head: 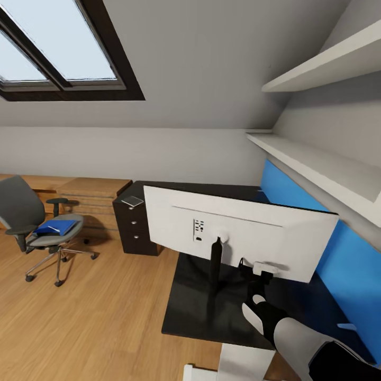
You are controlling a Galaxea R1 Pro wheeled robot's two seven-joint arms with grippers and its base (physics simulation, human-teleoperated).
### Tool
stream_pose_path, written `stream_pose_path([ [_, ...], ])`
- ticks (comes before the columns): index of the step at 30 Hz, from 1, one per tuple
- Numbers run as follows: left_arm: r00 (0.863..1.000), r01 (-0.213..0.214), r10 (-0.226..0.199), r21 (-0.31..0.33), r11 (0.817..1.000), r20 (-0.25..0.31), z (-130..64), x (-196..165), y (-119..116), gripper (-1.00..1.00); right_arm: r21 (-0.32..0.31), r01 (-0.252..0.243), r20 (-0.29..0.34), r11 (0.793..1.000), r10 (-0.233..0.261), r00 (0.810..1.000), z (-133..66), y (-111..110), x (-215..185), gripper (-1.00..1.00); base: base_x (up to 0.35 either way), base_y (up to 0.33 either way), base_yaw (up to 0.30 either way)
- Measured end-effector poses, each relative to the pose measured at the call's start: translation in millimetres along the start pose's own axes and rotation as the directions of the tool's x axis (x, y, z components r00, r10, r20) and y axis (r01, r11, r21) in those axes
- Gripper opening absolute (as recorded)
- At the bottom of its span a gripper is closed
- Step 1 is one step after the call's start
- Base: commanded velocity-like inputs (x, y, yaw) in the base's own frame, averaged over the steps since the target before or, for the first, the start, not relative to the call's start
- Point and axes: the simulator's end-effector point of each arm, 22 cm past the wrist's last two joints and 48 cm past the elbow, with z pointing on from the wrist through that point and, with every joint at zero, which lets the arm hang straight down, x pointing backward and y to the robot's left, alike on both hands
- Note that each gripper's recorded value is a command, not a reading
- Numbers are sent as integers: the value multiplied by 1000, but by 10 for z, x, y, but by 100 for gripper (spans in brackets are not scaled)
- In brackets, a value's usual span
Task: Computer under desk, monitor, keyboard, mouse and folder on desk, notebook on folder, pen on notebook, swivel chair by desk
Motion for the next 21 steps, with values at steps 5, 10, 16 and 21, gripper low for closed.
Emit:
stream_pose_path([
  [5,1000,0,0,-1,1000,1,0,-3,9,100,2,-1,0,1000,1,1000,-1,-7,1,100,202,0,0],
  [10,1000,3,-3,-5,1000,-1,4,0,28,100,2,-1,-1,1000,1,1000,1,-6,3,100,58,0,0],
  [16,999,33,-33,-59,998,4,34,-42,333,100,0,1,0,1000,-1,1000,2,-1,2,100,9,0,0],
  [21,994,113,-111,-148,983,24,48,-123,817,100,-1,3,0,1000,-3,1000,3,-3,2,100,1,0,0],
])
